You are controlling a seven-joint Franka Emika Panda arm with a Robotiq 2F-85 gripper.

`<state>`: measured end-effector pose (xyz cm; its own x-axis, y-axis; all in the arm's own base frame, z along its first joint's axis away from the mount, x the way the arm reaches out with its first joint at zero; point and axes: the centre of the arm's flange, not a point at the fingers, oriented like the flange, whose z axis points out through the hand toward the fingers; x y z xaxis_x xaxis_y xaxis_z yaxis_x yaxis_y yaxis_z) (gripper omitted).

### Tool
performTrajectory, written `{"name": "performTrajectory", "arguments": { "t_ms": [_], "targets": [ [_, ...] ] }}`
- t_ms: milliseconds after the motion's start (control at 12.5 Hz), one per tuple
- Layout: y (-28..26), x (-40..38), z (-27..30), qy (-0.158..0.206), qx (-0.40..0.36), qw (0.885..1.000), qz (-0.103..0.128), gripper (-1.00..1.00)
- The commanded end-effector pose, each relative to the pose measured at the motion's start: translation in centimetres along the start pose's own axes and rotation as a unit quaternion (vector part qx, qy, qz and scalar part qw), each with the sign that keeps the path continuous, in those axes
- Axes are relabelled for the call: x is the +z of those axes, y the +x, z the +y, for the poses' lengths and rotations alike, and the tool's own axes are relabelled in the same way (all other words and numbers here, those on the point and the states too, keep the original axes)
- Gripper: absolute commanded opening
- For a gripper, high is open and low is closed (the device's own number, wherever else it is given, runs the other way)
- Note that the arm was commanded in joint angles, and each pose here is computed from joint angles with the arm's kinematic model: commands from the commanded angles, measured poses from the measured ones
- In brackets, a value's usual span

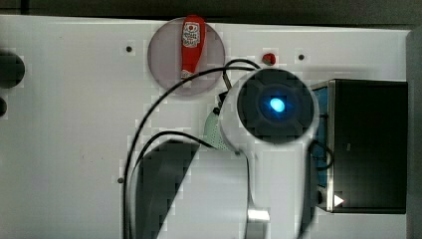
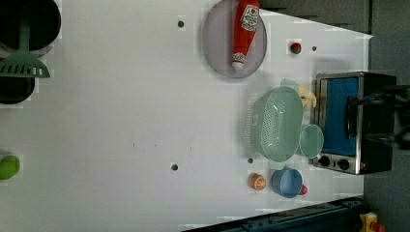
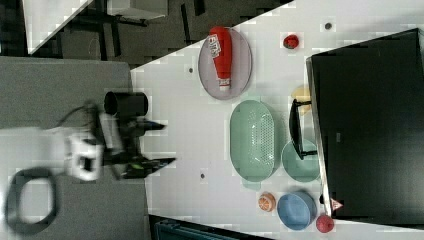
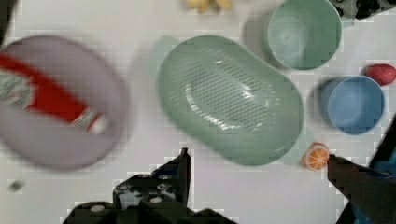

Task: Drag strainer left to right.

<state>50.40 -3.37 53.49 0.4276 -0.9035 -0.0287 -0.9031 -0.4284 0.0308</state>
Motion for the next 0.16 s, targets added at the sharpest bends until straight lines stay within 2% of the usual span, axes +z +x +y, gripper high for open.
{"name": "performTrajectory", "arguments": {
  "t_ms": [80,160],
  "targets": [
    [-0.4,-2.9,1.6,-0.008,-0.116,0.993,0.004,1.00],
    [-1.0,-4.4,2.6,-0.012,-0.120,0.993,0.002,1.00]
  ]
}}
